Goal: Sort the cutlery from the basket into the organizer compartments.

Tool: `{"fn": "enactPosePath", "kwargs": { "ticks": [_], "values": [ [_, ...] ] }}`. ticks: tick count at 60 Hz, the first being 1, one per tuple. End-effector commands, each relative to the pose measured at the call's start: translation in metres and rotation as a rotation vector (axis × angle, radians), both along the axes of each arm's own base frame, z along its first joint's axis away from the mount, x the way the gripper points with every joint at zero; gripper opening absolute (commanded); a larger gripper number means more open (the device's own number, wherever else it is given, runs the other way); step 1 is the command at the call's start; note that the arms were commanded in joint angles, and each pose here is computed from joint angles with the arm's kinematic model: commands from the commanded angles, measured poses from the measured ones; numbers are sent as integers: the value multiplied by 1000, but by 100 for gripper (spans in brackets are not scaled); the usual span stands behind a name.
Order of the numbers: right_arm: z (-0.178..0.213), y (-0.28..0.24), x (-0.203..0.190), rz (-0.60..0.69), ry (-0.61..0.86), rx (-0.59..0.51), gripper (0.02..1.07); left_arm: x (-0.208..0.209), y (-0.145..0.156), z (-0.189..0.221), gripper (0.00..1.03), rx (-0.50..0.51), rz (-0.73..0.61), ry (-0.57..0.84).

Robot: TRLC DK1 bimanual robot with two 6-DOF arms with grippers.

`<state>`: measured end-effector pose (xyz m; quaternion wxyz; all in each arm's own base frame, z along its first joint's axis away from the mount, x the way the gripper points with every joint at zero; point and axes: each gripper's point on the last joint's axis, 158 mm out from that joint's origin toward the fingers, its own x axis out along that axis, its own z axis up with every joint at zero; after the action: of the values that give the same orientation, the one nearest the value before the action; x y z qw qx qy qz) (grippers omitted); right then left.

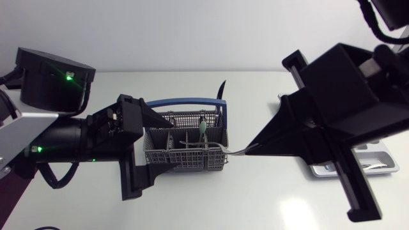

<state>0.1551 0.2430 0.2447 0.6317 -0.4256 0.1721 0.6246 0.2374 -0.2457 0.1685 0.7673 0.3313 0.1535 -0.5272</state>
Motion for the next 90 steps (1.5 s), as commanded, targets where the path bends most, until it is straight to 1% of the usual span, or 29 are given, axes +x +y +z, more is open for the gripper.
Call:
{"fn": "enactPosePath", "kwargs": {
  "ticks": [1,6,9,17,19,23,29,36,39,50,55,60,80,82,85,86,87,88,90],
  "values": [
    [-5,0,-11,3,45,-3,8,0,-6,5,92,4,-54,-14],
    [-5,2,-17,13,65,7,8,-4,-9,5,91,-2,-83,10],
    [-4,3,-19,17,72,13,8,-7,-11,7,87,-12,-99,16],
    [-1,5,-25,27,94,23,8,-8,-14,3,72,-12,-126,25],
    [-1,6,-27,30,102,22,8,-7,-15,3,66,-13,-128,26],
    [0,8,-29,34,109,24,8,-7,-16,6,60,-27,-139,31],
    [2,10,-32,42,111,30,8,-6,-18,9,59,-38,-147,32],
    [2,11,-32,41,112,32,8,-5,-21,7,46,-40,-155,42],
    [4,11,-32,42,109,36,8,-5,-23,6,37,-39,-159,47],
    [3,11,-32,40,107,38,8,-10,-28,4,20,-46,-185,76],
    [5,10,-32,40,102,42,8,-16,-33,1,19,-38,-207,91],
    [6,9,-32,40,97,47,8,-20,-36,3,16,-54,-228,98],
    [7,5,-27,19,72,70,8,-22,-40,2,14,-57,-239,115],
    [10,5,-24,11,57,86,11,-22,-40,2,13,-58,-241,117],
    [13,4,-21,-3,49,97,27,-23,-40,2,13,-64,-241,123],
    [14,3,-20,-7,47,99,35,-23,-40,3,13,-65,-241,124],
    [14,3,-20,-8,46,100,41,-23,-40,3,13,-68,-240,128],
    [15,2,-19,-11,43,102,44,-23,-40,2,13,-66,-240,130],
    [16,1,-19,-12,37,109,48,-23,-39,1,12,-69,-240,135]
  ]
}}
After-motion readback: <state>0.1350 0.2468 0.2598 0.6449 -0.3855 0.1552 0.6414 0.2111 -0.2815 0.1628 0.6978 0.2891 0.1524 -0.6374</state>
